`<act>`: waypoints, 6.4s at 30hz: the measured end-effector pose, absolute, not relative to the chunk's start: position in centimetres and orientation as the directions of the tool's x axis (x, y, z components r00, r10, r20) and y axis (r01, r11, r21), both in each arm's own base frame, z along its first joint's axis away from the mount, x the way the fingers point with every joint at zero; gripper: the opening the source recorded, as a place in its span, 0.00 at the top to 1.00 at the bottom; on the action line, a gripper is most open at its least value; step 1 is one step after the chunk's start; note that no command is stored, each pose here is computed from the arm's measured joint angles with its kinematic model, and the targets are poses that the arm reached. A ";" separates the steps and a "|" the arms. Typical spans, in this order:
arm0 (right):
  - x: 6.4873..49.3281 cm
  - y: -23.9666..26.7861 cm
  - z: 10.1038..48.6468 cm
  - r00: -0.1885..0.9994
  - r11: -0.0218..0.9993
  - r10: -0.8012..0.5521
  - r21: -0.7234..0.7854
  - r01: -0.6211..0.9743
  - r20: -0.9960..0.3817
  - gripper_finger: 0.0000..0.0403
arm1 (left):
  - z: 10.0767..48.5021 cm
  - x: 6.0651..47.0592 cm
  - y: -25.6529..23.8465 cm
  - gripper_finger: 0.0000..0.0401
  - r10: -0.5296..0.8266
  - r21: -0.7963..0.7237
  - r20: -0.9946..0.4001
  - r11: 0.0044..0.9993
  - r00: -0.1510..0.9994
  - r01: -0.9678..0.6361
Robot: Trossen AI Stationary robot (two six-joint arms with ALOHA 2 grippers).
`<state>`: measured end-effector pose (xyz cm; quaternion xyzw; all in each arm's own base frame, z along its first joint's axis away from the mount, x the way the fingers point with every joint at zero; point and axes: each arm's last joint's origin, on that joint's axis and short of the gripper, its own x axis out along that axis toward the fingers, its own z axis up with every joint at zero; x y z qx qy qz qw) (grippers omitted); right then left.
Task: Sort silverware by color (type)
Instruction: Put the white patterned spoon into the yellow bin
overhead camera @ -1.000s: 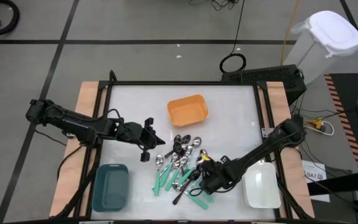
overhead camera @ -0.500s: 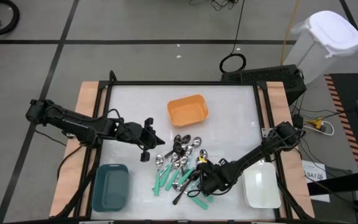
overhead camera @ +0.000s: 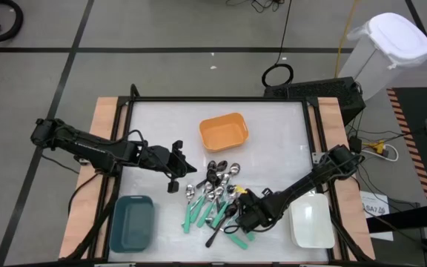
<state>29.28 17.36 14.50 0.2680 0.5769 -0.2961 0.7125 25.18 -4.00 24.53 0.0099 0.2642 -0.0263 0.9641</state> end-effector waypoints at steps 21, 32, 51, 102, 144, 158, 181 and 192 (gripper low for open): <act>26.0 12.9 25.1 0.427 0.854 -0.282 -0.023 0.519 -0.859 0.93 | 24.0 25.5 -3.8 0.96 0.024 0.126 -0.526 0.991 0.850 0.051; 24.7 10.4 28.9 0.567 0.812 -0.582 -0.386 0.437 -0.583 0.93 | 19.4 29.7 -1.1 0.96 0.143 0.246 -0.585 0.969 0.798 0.007; 23.9 9.5 26.6 0.508 0.746 -0.665 -0.512 0.425 -0.547 0.93 | 15.4 34.1 2.4 0.96 0.302 0.310 -0.723 0.946 0.621 -0.100; 28.8 -5.1 28.5 0.641 0.942 -0.309 -0.137 0.305 -0.703 0.92 | 24.7 26.4 1.3 0.96 0.351 0.135 -0.741 0.913 0.573 -0.386; 32.8 -13.4 16.9 0.415 0.936 -0.272 -0.139 0.324 -0.868 0.92 | 24.6 26.4 1.3 0.96 0.353 0.145 -0.744 0.914 0.568 -0.378; 33.0 -13.5 16.4 0.417 0.939 -0.273 -0.145 0.314 -0.867 0.88 | 24.6 26.4 1.3 0.96 0.355 0.152 -0.743 0.915 0.568 -0.373; 33.1 -13.5 16.5 0.426 0.938 -0.277 -0.147 0.313 -0.861 0.88 | 24.6 26.4 1.3 0.96 0.354 0.152 -0.742 0.916 0.569 -0.372; 33.2 -13.5 16.6 0.434 0.937 -0.282 -0.149 0.316 -0.856 0.86 | 24.6 26.4 1.3 0.96 0.354 0.152 -0.742 0.916 0.569 -0.372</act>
